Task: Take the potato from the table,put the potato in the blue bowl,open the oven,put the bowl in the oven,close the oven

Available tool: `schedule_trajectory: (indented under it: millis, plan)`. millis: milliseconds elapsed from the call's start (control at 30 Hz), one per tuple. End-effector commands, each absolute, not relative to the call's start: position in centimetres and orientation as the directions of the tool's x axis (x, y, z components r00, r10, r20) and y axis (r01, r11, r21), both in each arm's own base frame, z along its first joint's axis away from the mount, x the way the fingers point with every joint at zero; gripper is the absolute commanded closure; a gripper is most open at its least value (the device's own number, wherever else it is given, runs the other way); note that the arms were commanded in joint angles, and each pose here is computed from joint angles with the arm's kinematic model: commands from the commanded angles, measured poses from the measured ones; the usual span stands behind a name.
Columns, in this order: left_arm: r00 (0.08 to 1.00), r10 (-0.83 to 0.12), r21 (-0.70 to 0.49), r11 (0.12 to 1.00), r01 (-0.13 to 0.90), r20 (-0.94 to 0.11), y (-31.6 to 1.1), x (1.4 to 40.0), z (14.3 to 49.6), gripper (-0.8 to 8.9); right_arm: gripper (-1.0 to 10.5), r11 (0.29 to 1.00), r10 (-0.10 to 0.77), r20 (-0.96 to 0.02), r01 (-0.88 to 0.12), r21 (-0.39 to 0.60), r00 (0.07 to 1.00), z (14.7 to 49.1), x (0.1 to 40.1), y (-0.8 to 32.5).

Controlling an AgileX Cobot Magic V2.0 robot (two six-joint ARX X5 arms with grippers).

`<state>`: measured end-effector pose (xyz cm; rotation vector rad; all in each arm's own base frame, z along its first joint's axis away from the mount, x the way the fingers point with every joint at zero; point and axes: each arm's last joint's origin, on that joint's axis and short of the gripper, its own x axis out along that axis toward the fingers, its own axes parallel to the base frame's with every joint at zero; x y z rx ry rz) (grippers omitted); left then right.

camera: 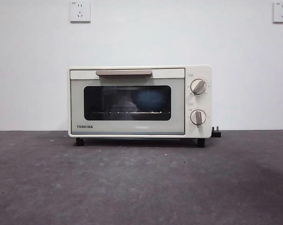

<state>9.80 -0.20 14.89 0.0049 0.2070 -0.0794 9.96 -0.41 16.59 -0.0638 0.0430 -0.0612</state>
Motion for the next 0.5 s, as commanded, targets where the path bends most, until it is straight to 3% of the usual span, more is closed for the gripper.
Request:
schedule_trajectory:
  millis: [33, 333, 500]
  plan:
    - [0.975, -0.082, -0.011, 0.997, 0.081, -0.208, -0.2, 9.8, 14.6, 8.17, 9.5, 0.996, -0.068, -0.076, 0.064, -0.059, 0.995, 16.0, 9.9, -0.4]
    - [0.974, -0.082, -0.011, 0.997, 0.081, -0.213, -0.2, 9.9, 14.6, 8.17, 9.5, 0.997, -0.060, -0.176, 0.051, -0.056, 0.983, 15.0, 9.6, -0.4]
    - [0.973, -0.082, -0.011, 0.997, 0.081, -0.214, -0.2, 9.9, 14.6, 8.17, 9.5, 0.997, -0.060, -0.175, 0.051, -0.056, 0.983, 15.0, 9.6, -0.4]
